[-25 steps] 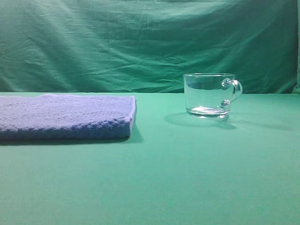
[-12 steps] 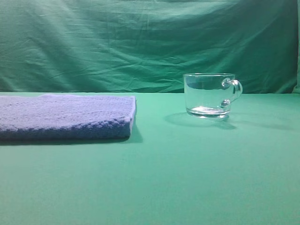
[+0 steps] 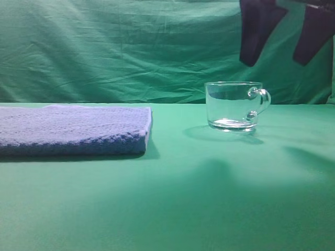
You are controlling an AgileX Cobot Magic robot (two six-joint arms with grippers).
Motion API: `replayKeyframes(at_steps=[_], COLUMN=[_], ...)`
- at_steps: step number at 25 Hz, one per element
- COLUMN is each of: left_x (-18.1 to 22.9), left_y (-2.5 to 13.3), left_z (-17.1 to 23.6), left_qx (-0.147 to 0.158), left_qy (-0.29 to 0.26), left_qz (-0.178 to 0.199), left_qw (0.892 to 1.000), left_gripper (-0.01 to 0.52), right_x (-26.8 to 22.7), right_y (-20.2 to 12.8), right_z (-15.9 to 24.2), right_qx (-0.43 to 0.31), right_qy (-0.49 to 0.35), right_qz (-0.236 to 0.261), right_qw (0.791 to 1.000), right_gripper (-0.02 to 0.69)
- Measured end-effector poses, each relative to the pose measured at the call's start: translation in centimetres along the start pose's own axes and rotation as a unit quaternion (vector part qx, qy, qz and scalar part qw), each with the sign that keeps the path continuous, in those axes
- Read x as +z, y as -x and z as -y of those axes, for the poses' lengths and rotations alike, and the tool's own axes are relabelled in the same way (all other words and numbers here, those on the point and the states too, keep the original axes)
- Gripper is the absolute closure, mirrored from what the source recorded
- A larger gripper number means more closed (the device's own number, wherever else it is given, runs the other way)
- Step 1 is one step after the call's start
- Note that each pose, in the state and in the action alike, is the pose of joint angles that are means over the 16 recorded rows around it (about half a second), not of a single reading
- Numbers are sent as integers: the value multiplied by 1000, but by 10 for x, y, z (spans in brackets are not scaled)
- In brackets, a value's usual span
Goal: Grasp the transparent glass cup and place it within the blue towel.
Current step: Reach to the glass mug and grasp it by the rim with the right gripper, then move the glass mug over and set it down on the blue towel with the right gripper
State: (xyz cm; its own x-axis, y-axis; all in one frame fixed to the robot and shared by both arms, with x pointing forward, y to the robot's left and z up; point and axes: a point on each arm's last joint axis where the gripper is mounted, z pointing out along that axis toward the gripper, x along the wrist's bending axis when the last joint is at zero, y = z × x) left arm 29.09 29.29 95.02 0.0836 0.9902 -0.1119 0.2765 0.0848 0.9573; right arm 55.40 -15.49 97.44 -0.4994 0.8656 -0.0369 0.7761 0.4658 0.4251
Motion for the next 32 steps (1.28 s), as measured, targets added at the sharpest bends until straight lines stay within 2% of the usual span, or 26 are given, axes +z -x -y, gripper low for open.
replayKeyframes(at_steps=[9, 14, 19, 24, 32], left_x=[0, 0, 0, 0, 0], left_y=[0, 0, 0, 0, 0], left_z=[0, 0, 0, 0, 0], left_qx=[0, 0, 0, 0, 0], left_qy=[0, 0, 0, 0, 0], left_qz=[0, 0, 0, 0, 0], left_qw=[1000, 1000, 1000, 1000, 1000], left_gripper=[514, 514, 514, 514, 514], right_x=[21, 10, -11, -26, 4], right_y=[0, -7, -30, -71, -149], right_z=[-10, -32, -70, -110, -144], right_qx=[-2, -17, -50, -98, -178], right_qy=[15, 41, 89, 140, 168], right_qz=[2, -1, -11, -32, -69], right_qw=[1000, 999, 995, 985, 967], right_gripper=[445, 551, 564, 564, 564])
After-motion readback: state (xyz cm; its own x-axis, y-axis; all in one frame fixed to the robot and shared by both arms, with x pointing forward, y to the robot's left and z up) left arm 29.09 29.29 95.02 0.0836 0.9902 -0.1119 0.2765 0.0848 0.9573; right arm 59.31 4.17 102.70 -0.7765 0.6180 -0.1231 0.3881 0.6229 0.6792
